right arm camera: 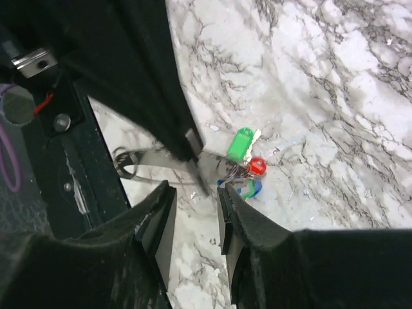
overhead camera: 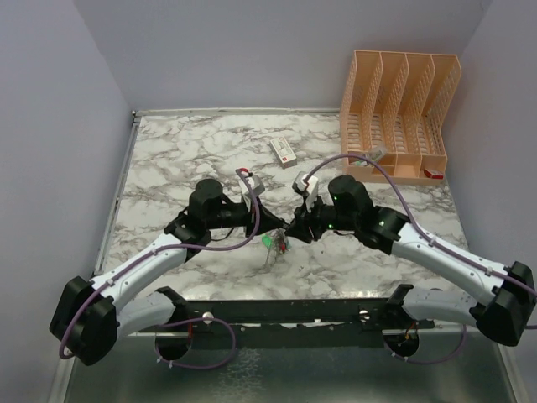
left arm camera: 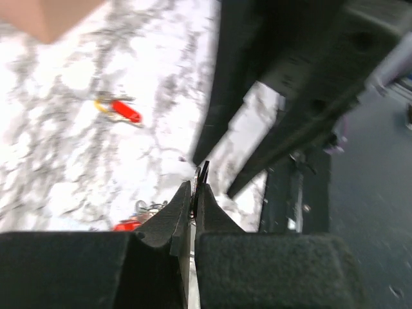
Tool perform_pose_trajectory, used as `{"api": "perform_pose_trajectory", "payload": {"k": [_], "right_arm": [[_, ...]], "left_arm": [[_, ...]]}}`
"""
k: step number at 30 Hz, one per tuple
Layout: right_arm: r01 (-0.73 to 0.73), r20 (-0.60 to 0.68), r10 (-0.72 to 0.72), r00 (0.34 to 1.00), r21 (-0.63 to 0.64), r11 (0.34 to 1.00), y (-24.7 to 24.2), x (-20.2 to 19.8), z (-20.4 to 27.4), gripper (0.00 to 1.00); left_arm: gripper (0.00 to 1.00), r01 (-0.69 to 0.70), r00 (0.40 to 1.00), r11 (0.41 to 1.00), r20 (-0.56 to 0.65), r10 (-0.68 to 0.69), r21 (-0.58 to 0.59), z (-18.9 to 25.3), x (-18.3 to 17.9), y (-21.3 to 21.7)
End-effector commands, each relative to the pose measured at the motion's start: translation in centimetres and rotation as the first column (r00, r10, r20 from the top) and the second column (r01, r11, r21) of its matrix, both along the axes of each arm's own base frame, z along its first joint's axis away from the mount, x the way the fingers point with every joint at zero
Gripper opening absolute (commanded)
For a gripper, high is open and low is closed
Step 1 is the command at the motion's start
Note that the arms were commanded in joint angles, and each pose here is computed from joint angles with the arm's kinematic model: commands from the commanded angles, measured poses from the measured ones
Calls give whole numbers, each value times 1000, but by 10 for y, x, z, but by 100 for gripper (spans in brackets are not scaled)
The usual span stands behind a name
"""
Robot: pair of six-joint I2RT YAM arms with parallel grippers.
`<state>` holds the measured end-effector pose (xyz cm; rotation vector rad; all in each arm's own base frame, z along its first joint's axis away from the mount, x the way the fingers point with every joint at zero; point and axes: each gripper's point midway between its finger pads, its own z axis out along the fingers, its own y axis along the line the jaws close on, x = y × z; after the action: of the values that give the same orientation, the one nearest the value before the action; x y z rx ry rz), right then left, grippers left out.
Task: Remove the keys from the keyring
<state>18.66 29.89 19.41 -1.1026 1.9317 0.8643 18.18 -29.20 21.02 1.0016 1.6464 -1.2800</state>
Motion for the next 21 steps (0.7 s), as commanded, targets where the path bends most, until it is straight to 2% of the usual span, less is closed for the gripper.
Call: {"api": "perform_pose_trajectory", "payload": {"k": [1,8,12,15,21], "right_arm": [[136,73,-151,986,180,974,1,16,24,40],[115,113,-166,980,363,925,2,10,29,42],[126,143,-217,966,473,872,3,16,38,40],[134,151,-245,958,518,845,5,21,40,39],[93,163,-214,963,547,832,20,26,39,36]], "left_arm": [[0,-261,965,964,12,262,-39,13,37,10],[0,-315,949,948,5,316,-49,19,46,11],[0,-318,948,946,15,319,-62,24,46,11],[0,-314,949,947,16,316,-65,25,44,12],[0,-311,950,948,14,313,-73,29,44,11]]}}
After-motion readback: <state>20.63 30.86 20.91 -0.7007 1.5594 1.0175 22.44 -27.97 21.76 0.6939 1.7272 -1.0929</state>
